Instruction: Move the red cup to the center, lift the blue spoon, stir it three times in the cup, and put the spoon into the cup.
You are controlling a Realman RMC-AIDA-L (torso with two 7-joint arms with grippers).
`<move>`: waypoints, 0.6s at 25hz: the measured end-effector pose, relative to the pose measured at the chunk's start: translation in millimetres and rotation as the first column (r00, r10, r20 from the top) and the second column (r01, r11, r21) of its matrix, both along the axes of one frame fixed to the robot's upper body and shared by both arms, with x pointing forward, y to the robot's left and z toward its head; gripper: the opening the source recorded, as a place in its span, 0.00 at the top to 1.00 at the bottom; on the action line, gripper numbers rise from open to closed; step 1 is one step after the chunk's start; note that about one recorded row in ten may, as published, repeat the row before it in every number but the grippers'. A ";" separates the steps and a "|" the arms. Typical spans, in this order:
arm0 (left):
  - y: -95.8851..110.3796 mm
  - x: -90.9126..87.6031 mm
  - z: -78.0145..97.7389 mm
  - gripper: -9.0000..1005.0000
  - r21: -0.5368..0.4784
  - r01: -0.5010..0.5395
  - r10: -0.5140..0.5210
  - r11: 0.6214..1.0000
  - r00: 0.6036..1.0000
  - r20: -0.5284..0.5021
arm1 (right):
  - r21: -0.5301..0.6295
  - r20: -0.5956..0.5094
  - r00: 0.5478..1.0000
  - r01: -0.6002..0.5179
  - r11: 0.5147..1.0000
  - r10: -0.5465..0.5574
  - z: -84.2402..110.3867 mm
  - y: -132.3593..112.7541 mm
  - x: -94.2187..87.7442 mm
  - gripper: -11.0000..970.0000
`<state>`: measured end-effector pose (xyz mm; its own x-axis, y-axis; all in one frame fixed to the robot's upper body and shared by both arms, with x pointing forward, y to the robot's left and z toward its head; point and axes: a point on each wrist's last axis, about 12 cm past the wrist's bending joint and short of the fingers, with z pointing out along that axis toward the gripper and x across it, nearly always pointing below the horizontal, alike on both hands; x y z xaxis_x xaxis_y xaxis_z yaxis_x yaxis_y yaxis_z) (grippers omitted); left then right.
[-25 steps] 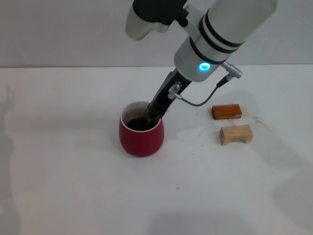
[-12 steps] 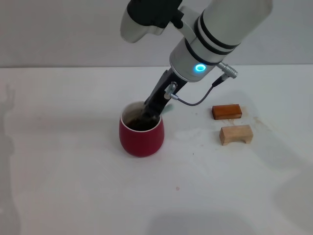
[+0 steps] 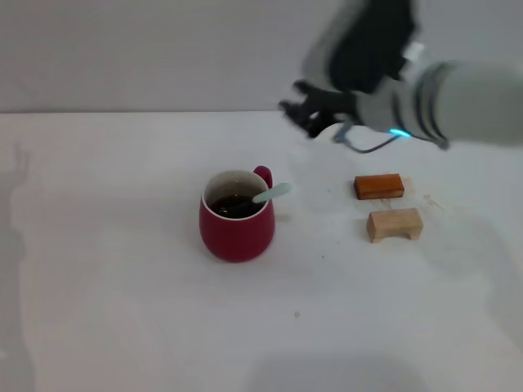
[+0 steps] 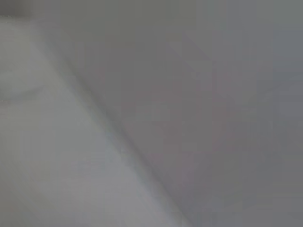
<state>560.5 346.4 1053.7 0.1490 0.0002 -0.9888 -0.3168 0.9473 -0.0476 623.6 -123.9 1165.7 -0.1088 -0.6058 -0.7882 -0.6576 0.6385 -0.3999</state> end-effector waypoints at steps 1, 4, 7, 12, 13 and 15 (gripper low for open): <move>-0.5 -0.1 -0.3 0.18 0.000 0.001 -0.001 1.000 1.000 -0.001 | 0.000 0.000 1.000 0.000 1.000 0.000 0.0 0.0 0.0 0.68; -3.7 -0.2 -1.3 0.18 0.003 0.015 -0.015 1.000 1.000 -0.005 | 0.142 0.172 0.974 0.126 0.982 -0.150 -10.3 -35.6 -11.2 0.68; -8.4 0.1 -2.6 0.18 0.013 0.041 -0.041 0.999 0.999 -0.014 | 0.278 0.313 0.898 0.225 0.934 -0.309 -20.2 -67.8 -25.2 0.68; -15.1 -1.1 -6.2 0.18 0.025 0.080 -0.079 0.997 0.996 -0.034 | 0.489 0.417 0.702 0.362 0.793 -0.578 -52.2 -114.6 -54.3 0.68; -16.0 -2.0 -7.3 0.18 0.028 0.087 -0.085 0.996 0.996 -0.039 | 0.524 0.421 0.658 0.385 0.760 -0.624 -60.1 -124.1 -60.6 0.68; -17.1 -3.4 -8.8 0.18 0.034 0.097 -0.096 0.995 0.994 -0.046 | 0.582 0.419 0.589 0.410 0.703 -0.691 -74.0 -141.6 -72.5 0.68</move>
<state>557.1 329.3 1045.0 0.1061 0.0236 -0.9941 -0.2248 0.9744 -0.0008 551.1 -265.6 1091.7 0.2362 -0.2156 -0.9475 0.1526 0.9712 -0.1830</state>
